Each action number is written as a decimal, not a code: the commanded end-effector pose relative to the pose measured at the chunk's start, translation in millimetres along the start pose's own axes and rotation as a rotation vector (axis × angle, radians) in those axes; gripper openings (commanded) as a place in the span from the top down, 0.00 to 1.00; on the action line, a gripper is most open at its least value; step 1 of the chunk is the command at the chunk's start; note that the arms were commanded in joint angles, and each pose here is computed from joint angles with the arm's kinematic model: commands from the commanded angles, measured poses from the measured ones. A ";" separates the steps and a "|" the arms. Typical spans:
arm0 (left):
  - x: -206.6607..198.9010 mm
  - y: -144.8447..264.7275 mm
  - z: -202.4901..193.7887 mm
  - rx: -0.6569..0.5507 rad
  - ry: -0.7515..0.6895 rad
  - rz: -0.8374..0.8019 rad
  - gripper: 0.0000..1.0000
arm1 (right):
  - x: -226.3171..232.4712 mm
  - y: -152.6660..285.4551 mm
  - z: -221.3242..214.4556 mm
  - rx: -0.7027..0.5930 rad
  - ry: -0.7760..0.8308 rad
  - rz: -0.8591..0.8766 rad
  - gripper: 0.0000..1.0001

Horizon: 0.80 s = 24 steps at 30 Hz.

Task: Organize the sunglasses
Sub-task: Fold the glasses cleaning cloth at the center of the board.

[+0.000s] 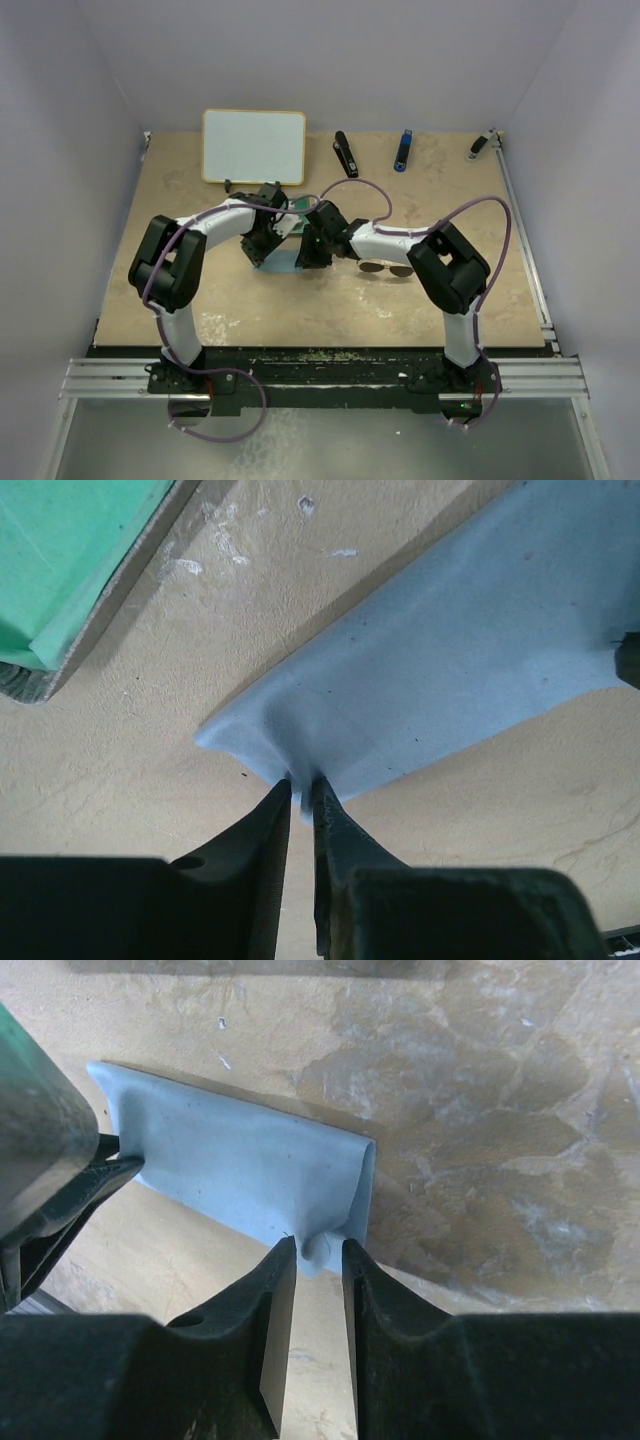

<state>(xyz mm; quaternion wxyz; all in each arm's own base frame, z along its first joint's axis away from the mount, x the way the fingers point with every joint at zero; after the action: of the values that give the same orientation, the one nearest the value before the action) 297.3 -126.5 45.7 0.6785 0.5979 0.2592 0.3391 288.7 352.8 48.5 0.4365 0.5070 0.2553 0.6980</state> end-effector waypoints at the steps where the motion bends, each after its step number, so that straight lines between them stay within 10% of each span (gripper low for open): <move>1: 1.8 12.9 0.5 -0.030 0.013 0.010 0.82 | 7.3 24.0 9.7 -0.042 0.018 0.010 0.69; 24: 24.9 66.0 16.9 -0.151 0.029 0.160 0.65 | -3.0 28.0 32.9 -0.085 0.013 -0.025 0.68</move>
<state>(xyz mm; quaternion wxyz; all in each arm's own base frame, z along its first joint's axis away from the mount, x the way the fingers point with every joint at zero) 298.2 -115.4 88.7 0.6815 0.5851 0.2216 0.3796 301.9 325.6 69.2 0.4745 0.4892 0.2428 0.6904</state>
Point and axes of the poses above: each gripper's point midway between its finger pads, its own y axis back along the fingers, its own x axis along the line the jaws close on, z = x × y, the point moved 3 cm from there along y, back along the fingers, and after that the axes turned 4 degrees about y, right-handed, at the moved point
